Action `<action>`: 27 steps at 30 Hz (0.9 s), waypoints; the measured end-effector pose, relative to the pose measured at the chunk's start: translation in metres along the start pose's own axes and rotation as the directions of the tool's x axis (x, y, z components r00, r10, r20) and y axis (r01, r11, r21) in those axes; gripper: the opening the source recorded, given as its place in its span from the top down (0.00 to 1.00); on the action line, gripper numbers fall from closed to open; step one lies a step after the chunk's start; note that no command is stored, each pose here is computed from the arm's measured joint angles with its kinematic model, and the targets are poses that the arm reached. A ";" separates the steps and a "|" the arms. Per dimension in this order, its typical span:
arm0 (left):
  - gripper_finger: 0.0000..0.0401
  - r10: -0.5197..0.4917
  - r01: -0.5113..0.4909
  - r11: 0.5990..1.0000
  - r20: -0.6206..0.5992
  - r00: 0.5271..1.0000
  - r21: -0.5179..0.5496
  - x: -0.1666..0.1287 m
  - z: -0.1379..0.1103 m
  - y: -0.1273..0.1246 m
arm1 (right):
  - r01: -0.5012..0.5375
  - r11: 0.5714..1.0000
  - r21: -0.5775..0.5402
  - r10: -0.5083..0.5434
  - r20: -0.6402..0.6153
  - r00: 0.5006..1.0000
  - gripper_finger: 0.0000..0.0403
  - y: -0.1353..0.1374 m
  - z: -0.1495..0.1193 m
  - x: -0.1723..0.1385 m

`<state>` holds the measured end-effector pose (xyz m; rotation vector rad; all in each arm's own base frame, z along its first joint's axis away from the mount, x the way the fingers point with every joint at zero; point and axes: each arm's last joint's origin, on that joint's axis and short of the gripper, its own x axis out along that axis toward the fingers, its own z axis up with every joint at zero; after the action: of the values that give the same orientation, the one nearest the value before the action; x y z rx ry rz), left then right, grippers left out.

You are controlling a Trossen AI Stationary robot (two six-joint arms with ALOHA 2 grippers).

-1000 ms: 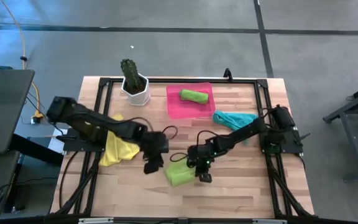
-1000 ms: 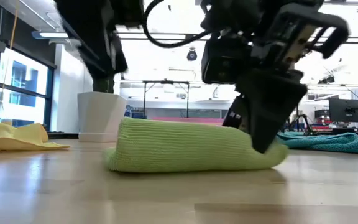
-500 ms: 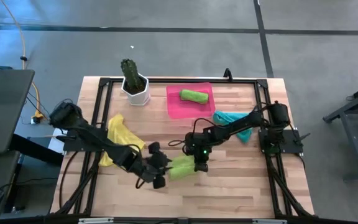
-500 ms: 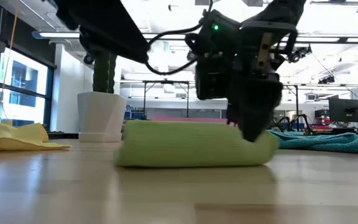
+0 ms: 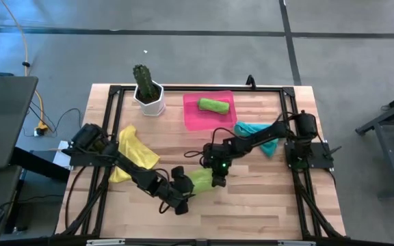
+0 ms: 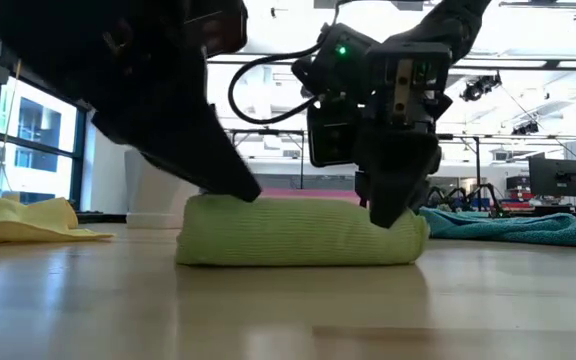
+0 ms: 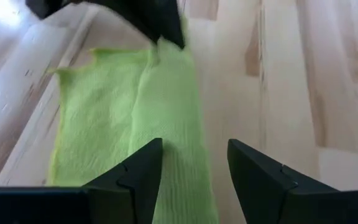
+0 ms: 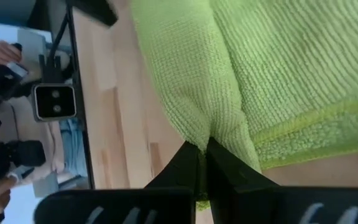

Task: Roll microfiber towels into tight, uniform cylinder then place into a basket
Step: Roll the light green microfiber cloth

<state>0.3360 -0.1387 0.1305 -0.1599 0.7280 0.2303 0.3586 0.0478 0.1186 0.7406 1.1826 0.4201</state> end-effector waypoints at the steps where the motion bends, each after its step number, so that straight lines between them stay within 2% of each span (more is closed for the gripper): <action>1: 0.57 0.001 -0.001 1.000 -0.001 1.000 -0.006 0.002 0.000 -0.001 | 0.001 1.000 0.002 -0.001 0.002 1.000 1.00 -0.001 0.001 -0.001; 4: 0.57 0.032 -0.033 0.999 -0.048 0.998 -0.007 0.004 -0.008 0.002 | 0.004 1.000 -0.006 -0.004 0.013 1.000 1.00 -0.001 0.002 -0.001; 9: 0.57 0.029 -0.038 0.996 -0.104 0.994 -0.086 0.011 -0.017 0.003 | 0.001 0.999 -0.032 0.000 0.033 0.999 1.00 0.000 0.004 -0.001; 13: 0.59 0.003 -0.026 0.984 -0.128 0.992 -0.178 0.012 -0.018 0.002 | 0.005 0.992 -0.123 0.000 0.044 0.999 0.98 0.000 0.005 -0.001; 15: 0.63 -0.025 -0.002 0.980 -0.137 0.990 -0.199 0.011 -0.017 0.001 | 0.015 0.978 -0.209 -0.005 0.050 0.999 0.95 0.000 0.005 -0.001; 18: 0.71 -0.065 0.031 0.978 -0.160 0.985 -0.208 0.011 -0.017 0.000 | 0.056 0.938 -0.343 -0.033 0.074 0.997 0.87 0.000 0.006 -0.002; 22: 0.84 -0.072 0.029 0.974 -0.188 0.980 -0.223 0.013 -0.016 0.005 | 0.096 0.874 -0.477 -0.057 0.097 0.994 0.75 0.002 0.007 -0.005; 24: 0.89 -0.070 0.024 0.973 -0.194 0.978 -0.229 0.014 -0.015 0.008 | 0.101 0.819 -0.565 -0.052 0.103 0.993 0.71 0.006 0.007 -0.007; 27: 0.96 -0.070 0.014 0.967 -0.212 0.975 -0.253 0.016 -0.014 0.012 | 0.134 0.692 -0.709 -0.072 0.117 0.991 0.69 0.017 0.004 -0.007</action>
<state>0.3354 -0.1275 0.1082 -0.4472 0.9138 0.2665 0.3609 0.0534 0.1361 -0.0029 0.8668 0.6970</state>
